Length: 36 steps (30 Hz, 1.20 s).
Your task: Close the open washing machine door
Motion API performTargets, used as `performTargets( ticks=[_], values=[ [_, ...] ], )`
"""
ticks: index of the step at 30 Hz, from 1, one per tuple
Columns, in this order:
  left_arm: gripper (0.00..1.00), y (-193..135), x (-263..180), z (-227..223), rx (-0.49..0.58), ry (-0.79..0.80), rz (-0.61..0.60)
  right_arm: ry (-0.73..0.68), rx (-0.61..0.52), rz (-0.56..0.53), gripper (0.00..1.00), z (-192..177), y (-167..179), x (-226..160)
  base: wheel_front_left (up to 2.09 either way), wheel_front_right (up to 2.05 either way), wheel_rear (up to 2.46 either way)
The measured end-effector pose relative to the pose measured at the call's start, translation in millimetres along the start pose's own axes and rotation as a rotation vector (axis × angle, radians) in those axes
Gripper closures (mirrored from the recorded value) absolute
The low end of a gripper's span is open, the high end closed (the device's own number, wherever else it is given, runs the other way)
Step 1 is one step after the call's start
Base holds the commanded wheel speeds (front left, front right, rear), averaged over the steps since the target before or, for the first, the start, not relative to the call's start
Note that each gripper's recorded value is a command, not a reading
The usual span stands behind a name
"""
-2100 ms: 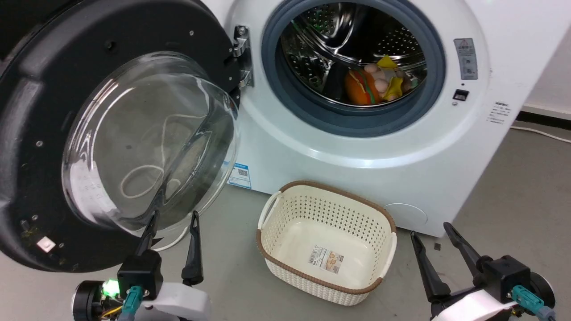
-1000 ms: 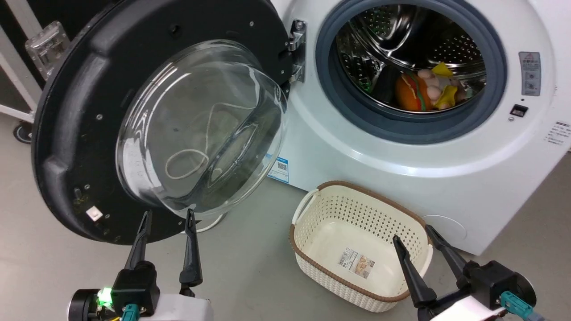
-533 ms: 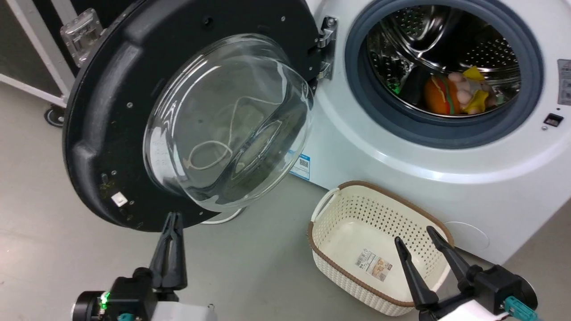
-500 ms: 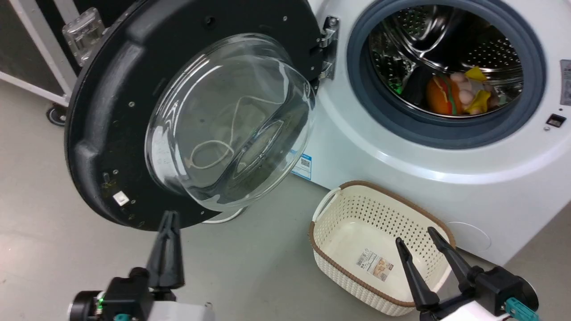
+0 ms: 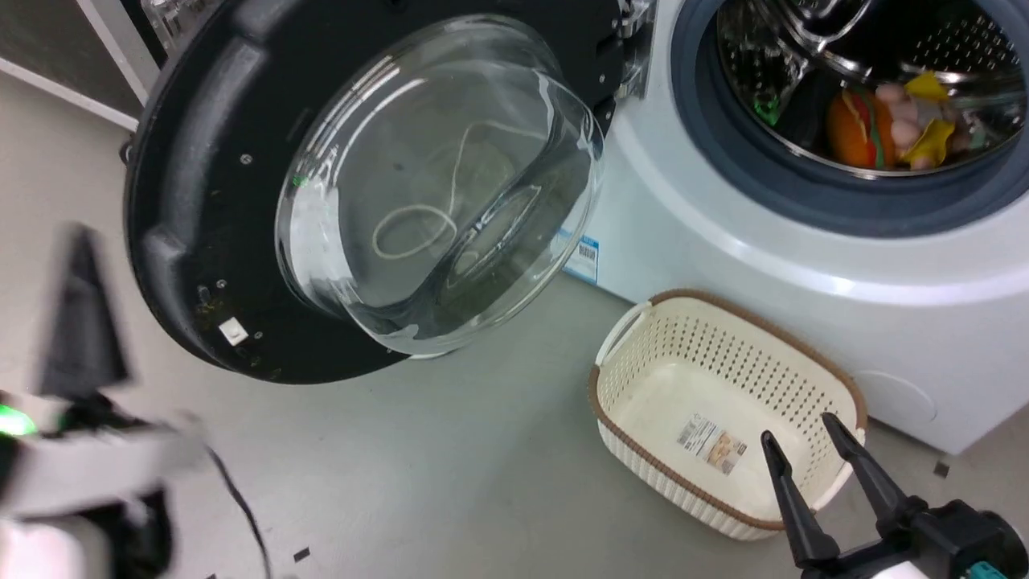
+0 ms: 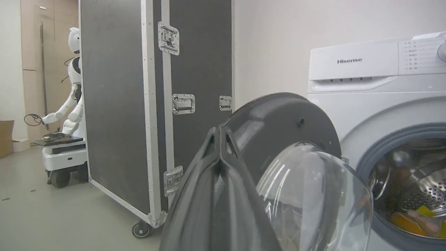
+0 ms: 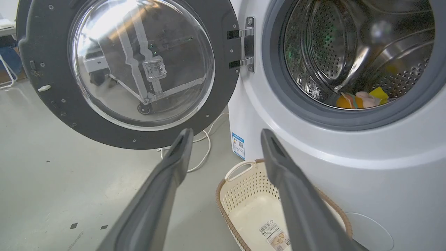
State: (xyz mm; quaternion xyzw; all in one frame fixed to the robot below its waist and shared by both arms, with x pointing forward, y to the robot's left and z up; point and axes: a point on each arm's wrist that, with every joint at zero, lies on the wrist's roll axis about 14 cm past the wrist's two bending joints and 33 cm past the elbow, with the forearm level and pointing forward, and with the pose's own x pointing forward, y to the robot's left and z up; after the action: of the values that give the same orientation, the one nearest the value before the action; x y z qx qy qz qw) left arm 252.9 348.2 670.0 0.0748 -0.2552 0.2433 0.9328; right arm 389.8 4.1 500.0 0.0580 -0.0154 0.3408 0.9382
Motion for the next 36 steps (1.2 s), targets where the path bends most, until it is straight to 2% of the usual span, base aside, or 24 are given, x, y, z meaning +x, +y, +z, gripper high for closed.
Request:
performTargets(
  ticks=[4,10,14,18,20,23,28,36],
  values=[
    [1.0,38.1,34.0,6.6,-0.066,-0.018,0.107,0.016,-0.002,0.0,0.0,-8.8,-10.0,-0.7,0.0,0.0,0.0],
    [1.0,83.1,70.3,-30.4,-0.292,0.158,0.267,0.036,0.022,-0.009,0.0,-20.3,-21.9,-4.2,0.0,0.0,0.0],
    [1.0,96.6,76.5,-70.2,-0.493,0.32,0.362,0.049,0.043,-0.015,0.0,-27.5,-26.7,-6.4,0.0,0.0,0.0],
    [1.0,90.8,74.4,-104.5,-0.774,0.464,0.422,0.048,0.049,-0.025,0.0,-29.0,-32.2,-8.5,0.0,0.0,0.0],
    [1.0,79.0,73.3,-116.4,-0.898,0.529,0.411,0.049,0.05,-0.033,0.0,-29.3,-34.9,-9.6,0.0,0.0,0.0],
    [1.0,57.1,71.8,-126.1,-0.999,0.619,0.349,0.049,0.049,-0.04,0.0,-29.5,-38.0,-10.2,0.0,0.0,0.0],
    [1.0,32.8,62.8,-123.6,-1.052,0.72,0.216,0.046,0.048,-0.049,0.0,-28.5,-41.0,-10.9,0.0,0.0,0.0],
    [1.0,-21.6,24.3,-116.5,-1.225,0.878,0.011,0.025,0.034,-0.08,0.0,-17.6,-44.0,-15.0,0.0,0.0,0.0]
  ],
)
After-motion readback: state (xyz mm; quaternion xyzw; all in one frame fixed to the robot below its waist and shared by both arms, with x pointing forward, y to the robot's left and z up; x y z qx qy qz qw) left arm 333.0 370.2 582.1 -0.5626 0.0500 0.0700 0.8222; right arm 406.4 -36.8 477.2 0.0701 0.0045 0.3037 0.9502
